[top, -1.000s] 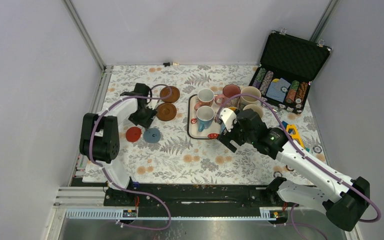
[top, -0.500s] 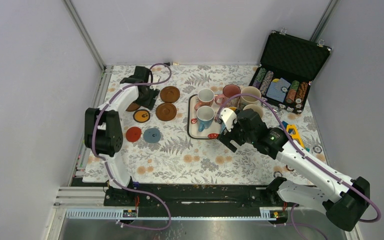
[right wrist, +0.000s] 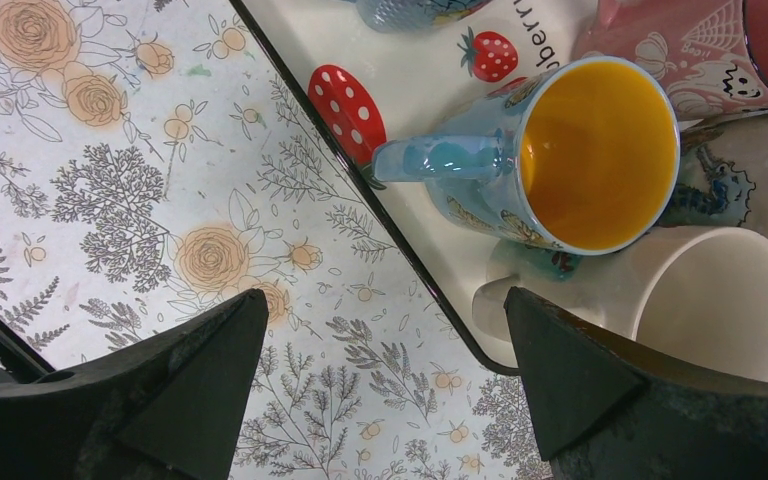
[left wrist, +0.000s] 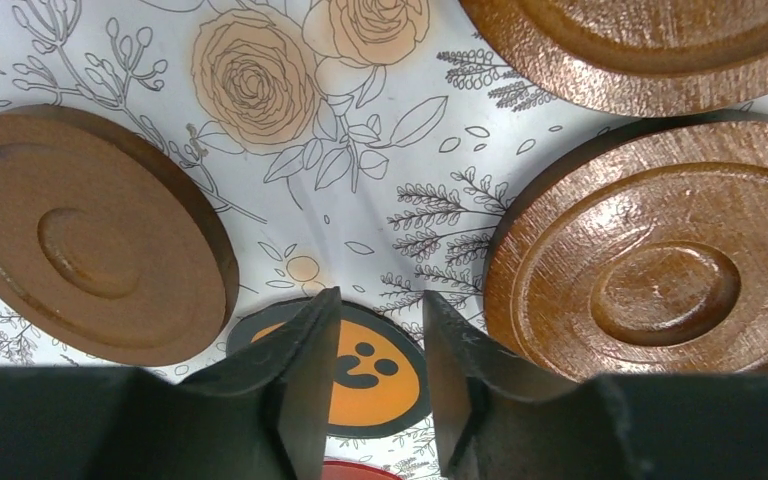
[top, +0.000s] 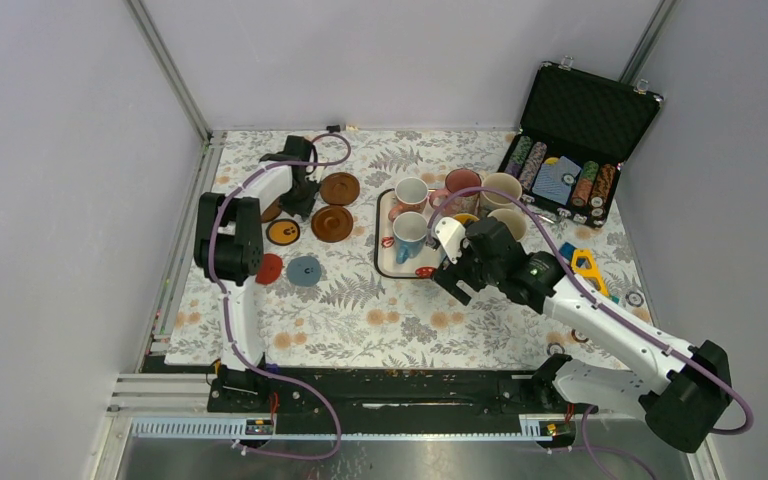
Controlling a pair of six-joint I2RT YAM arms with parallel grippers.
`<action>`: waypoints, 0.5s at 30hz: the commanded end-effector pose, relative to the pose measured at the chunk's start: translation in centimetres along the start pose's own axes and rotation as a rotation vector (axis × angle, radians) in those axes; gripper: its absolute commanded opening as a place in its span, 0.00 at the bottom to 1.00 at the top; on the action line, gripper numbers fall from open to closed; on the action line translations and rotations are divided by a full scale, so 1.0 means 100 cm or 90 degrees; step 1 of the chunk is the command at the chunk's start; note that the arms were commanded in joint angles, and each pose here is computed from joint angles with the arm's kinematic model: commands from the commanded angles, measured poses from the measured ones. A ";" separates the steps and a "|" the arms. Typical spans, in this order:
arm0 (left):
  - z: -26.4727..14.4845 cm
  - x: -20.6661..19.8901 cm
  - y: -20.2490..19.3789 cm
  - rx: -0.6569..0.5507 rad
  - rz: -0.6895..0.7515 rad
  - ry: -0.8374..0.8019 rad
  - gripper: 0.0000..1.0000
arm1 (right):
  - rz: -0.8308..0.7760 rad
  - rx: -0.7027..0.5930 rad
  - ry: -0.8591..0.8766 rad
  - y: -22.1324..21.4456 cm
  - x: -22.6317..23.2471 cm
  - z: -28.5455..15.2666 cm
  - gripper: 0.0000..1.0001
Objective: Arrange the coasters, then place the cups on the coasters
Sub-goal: Move the coaster to the center of the board.
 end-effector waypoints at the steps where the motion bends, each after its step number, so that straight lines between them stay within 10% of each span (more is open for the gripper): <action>1: 0.002 0.002 0.011 -0.019 -0.006 0.004 0.35 | -0.001 -0.004 -0.026 0.004 -0.009 0.003 0.97; 15: 0.004 0.003 0.009 0.027 -0.023 -0.024 0.16 | 0.002 -0.003 -0.037 0.004 -0.012 0.002 0.97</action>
Point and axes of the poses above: each gripper's point midway between its finger pads, its own z axis out along the fingers, its own x axis along the line the jaws close on, y = z × x, the point moved 2 cm from there along -z, back along the fingers, and after that the axes turned 2 degrees about -z, right-handed, at the moved point
